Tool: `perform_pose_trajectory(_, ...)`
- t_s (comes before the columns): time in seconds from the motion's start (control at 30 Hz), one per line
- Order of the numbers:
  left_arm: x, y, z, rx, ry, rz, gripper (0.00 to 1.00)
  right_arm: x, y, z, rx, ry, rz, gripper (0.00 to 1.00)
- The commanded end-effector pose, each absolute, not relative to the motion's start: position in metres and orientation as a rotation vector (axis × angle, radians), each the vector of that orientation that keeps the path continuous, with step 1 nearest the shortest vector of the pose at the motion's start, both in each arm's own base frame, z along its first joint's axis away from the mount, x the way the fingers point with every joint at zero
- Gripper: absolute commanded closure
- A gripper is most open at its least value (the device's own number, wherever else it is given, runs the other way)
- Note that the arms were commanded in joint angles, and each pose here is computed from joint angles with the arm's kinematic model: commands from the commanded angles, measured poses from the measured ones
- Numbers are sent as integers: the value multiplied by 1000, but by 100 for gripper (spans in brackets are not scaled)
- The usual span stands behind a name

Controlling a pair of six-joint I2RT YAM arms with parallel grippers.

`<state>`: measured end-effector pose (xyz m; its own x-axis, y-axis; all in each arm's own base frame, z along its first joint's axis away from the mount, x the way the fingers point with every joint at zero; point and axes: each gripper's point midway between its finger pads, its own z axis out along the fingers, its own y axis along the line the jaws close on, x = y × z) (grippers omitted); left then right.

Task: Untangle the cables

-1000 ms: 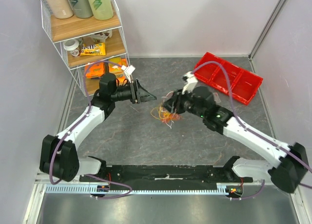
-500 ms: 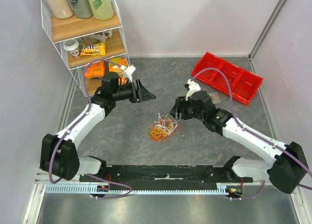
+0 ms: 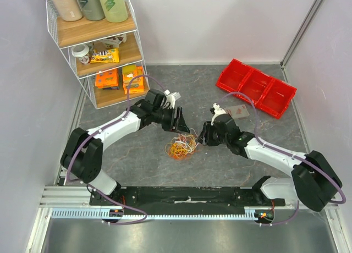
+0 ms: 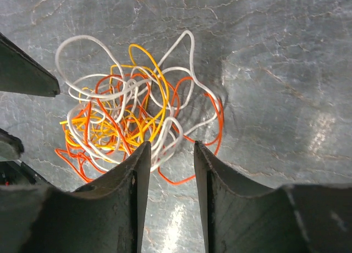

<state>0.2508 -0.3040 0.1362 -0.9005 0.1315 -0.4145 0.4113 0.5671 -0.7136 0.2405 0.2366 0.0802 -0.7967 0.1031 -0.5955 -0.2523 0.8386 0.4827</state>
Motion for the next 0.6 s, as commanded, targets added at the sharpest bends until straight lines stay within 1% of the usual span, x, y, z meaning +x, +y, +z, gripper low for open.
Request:
perform_pose_trajectory(0.0,260,-307,141,534,2462,-1162,38,257,252,90,-62,2305,824,62)
perform_pose_trajectory(0.07,260,-307,142,544,2462,-1147,38,257,256,88,-66,2308,847,71)
perform_pose_trajectory(0.13,258,-308,148,567,2435,-1143,38,255,261,91,-68,2301,885,76)
perform_pose_trajectory(0.17,257,-309,152,586,2410,-1147,40,254,261,91,-70,2302,892,81)
perform_pose_trajectory(0.23,249,-316,164,633,2341,-1217,48,252,260,95,-70,2296,903,96)
perform_pose_trajectory(0.27,240,-322,165,655,2327,-1294,52,251,261,105,-74,2269,923,100)
perform_pose_trajectory(0.33,229,-331,162,666,2349,-1403,65,250,261,123,-77,2229,946,100)
perform_pose_trajectory(0.4,224,-336,152,659,2404,-1462,76,250,257,144,-71,2181,950,100)
perform_pose_trajectory(0.47,218,-341,143,657,2443,-1494,80,251,254,165,-64,2133,954,100)
perform_pose_trajectory(0.57,208,-347,128,646,2487,-1492,83,250,251,198,-62,2077,966,100)
